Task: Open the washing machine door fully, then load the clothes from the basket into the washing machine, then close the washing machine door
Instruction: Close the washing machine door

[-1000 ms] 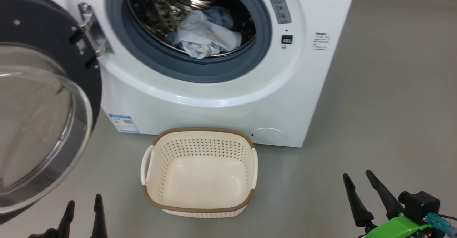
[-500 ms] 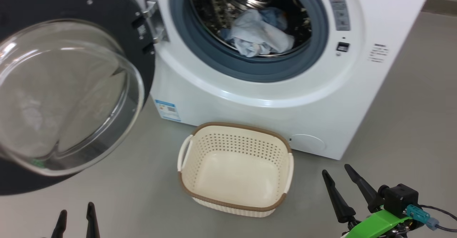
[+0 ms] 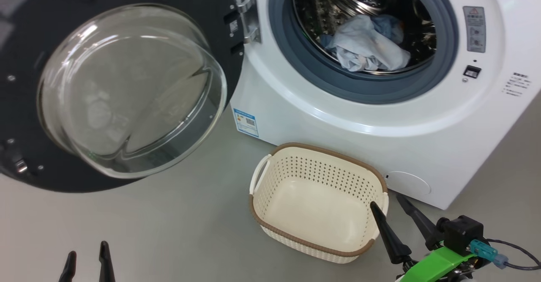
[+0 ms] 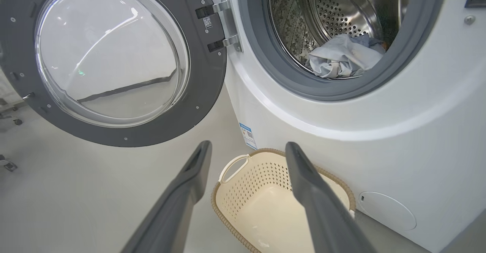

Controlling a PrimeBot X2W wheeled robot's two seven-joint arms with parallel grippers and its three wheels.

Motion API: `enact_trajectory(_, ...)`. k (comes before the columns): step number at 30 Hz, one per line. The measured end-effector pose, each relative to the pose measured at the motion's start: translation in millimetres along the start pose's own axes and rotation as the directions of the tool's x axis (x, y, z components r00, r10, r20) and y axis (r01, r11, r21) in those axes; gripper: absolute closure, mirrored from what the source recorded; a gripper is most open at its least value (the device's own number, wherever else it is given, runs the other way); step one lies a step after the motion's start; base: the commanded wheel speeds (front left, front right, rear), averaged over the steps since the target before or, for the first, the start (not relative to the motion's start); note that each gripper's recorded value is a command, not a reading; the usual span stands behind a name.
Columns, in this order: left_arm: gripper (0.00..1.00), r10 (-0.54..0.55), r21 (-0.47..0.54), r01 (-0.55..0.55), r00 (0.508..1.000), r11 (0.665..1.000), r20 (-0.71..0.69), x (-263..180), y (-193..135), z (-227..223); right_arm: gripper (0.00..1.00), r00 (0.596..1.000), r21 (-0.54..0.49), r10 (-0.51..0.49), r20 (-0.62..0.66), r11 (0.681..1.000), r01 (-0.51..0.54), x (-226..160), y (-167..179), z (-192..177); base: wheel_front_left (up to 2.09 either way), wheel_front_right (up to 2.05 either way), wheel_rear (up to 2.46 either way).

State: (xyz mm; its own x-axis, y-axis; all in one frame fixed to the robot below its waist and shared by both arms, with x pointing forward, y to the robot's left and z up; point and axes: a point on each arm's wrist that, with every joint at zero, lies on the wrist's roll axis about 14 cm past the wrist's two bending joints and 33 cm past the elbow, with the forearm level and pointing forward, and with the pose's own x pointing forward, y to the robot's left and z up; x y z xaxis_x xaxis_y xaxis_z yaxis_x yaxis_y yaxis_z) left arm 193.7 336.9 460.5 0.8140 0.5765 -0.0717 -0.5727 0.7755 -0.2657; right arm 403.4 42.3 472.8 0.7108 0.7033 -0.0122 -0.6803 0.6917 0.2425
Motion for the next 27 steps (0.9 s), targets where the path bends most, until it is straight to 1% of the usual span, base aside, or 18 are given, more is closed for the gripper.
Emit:
enact_trajectory(5, 0.00, 0.028, -0.010, -0.028, 1.000, 1.000, -0.001, -7, 9, -1, 0.00, 1.000, -0.003, 0.027, -0.002, 1.000, -0.027, 4, 8, 0, 0.00, 0.00, 0.00)
enact_trajectory(27, 0.00, 0.046, -0.034, -0.046, 0.999, 0.998, 0.017, -7, 13, 5, 0.00, 0.999, 0.012, 0.045, -0.013, 0.999, -0.044, 9, 12, -4, 0.00, 0.00, 0.00)
